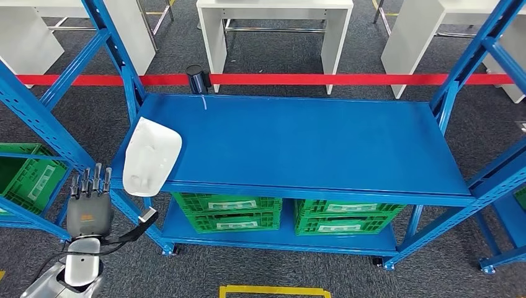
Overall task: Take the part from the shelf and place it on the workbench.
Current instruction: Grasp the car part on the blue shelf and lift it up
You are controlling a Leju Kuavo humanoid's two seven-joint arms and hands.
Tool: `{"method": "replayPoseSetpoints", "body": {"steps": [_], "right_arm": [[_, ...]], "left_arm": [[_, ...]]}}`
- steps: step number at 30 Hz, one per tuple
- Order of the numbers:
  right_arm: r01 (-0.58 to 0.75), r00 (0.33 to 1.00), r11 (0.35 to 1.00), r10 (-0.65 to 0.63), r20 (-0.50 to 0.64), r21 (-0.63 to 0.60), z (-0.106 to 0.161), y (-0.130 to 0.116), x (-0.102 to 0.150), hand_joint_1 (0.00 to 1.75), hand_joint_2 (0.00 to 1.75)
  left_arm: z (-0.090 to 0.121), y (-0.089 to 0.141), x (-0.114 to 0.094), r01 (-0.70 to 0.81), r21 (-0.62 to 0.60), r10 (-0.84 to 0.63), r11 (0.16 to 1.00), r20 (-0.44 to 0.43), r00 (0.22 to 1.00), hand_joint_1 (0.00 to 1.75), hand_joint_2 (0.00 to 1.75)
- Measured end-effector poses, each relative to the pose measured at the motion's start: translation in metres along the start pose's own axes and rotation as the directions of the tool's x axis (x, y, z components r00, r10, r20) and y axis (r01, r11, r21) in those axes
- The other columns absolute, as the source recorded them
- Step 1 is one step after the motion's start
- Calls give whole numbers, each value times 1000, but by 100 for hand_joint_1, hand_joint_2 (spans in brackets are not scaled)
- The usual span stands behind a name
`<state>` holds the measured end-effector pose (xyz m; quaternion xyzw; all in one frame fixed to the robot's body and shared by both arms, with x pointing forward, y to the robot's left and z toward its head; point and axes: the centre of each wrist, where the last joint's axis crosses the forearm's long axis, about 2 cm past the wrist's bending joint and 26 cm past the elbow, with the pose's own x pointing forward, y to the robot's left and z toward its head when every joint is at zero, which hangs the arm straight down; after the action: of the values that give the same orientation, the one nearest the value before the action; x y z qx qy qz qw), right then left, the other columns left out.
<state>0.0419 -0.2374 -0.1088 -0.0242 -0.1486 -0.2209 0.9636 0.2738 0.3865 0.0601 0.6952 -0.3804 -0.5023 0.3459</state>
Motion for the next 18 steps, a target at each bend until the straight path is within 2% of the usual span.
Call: {"method": "replayPoseSetpoints", "body": {"steps": [6,10,18], "right_arm": [[-8,1000,1000,8,15,3,0,1,0,0,0],[-13,1000,1000,13,17,6,0,2,-1,0,0],[-28,999,1000,28,17,14,1,4,-1,0,0]], "left_arm": [[-3,-7,6,2,-14,-2,1000,1,1000,0,175],[-2,-10,14,-32,21,32,999,16,999,0,175],[4,-3,46,-132,83,126,988,76,989,0,175]]}}
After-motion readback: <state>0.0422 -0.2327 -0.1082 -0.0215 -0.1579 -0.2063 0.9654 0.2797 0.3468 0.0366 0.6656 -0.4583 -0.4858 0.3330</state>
